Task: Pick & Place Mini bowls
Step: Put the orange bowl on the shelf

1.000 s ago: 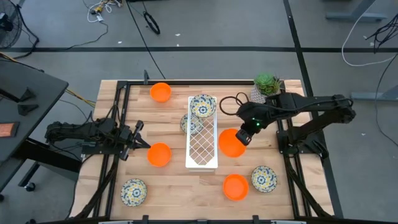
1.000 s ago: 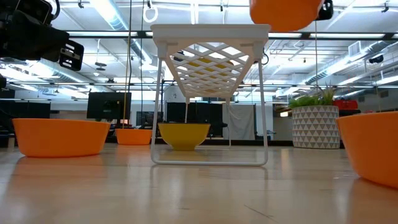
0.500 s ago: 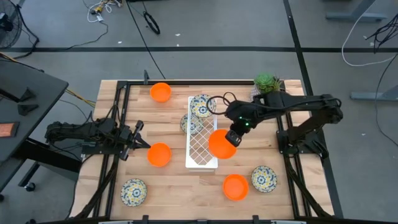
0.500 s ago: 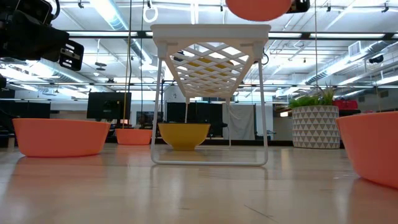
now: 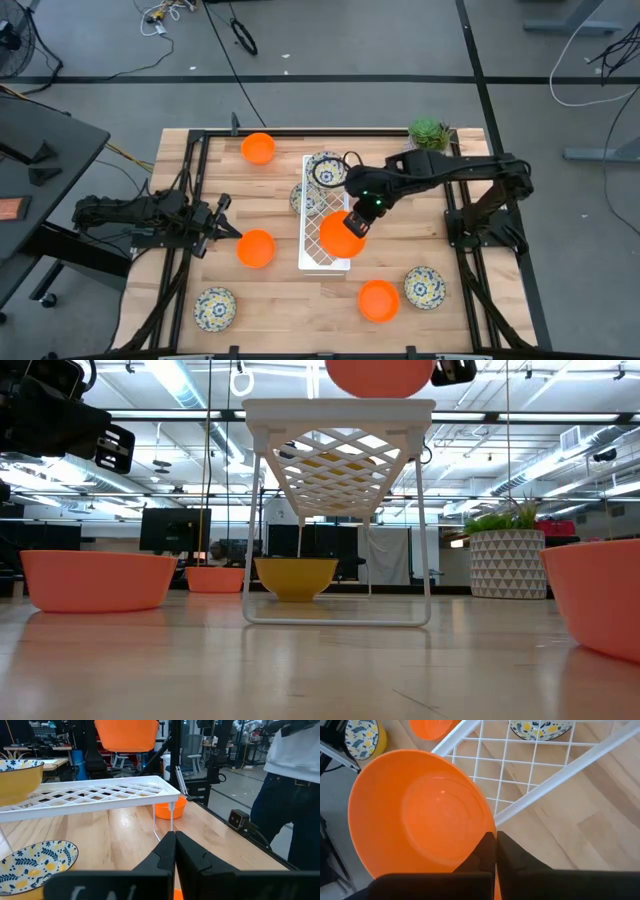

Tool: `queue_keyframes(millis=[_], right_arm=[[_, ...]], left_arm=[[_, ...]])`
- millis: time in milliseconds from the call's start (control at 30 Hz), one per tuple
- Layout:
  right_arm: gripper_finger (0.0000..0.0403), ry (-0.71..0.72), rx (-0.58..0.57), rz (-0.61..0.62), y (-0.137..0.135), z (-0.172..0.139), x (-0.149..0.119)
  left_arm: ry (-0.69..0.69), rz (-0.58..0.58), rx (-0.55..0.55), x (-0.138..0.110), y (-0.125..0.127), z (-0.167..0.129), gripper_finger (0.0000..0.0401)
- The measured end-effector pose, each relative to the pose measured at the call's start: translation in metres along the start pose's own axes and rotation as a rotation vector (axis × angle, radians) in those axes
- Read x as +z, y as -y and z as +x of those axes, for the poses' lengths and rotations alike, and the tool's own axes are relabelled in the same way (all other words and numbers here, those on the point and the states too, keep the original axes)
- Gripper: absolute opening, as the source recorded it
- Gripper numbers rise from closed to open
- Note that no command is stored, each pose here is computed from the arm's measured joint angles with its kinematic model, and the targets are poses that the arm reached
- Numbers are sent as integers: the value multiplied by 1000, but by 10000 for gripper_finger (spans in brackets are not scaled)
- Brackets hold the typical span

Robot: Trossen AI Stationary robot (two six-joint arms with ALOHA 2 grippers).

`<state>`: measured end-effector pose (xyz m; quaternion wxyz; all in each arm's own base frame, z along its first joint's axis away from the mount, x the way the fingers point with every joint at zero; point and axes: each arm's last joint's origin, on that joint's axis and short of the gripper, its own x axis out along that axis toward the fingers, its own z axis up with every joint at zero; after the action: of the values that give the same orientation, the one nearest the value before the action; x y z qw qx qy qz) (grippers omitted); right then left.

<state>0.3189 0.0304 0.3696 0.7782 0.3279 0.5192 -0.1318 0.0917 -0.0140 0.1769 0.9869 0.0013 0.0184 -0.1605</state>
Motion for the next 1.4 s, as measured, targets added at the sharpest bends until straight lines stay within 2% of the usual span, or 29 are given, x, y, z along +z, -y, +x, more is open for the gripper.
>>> queue_keyframes(millis=[767,1400], right_arm=[[0,15,-61,287,3,44,26],[0,-17,-113,321,8,57,23]], left_arm=[[-2,-1,0,0,0,0,14],[0,0,0,0,0,0,14]])
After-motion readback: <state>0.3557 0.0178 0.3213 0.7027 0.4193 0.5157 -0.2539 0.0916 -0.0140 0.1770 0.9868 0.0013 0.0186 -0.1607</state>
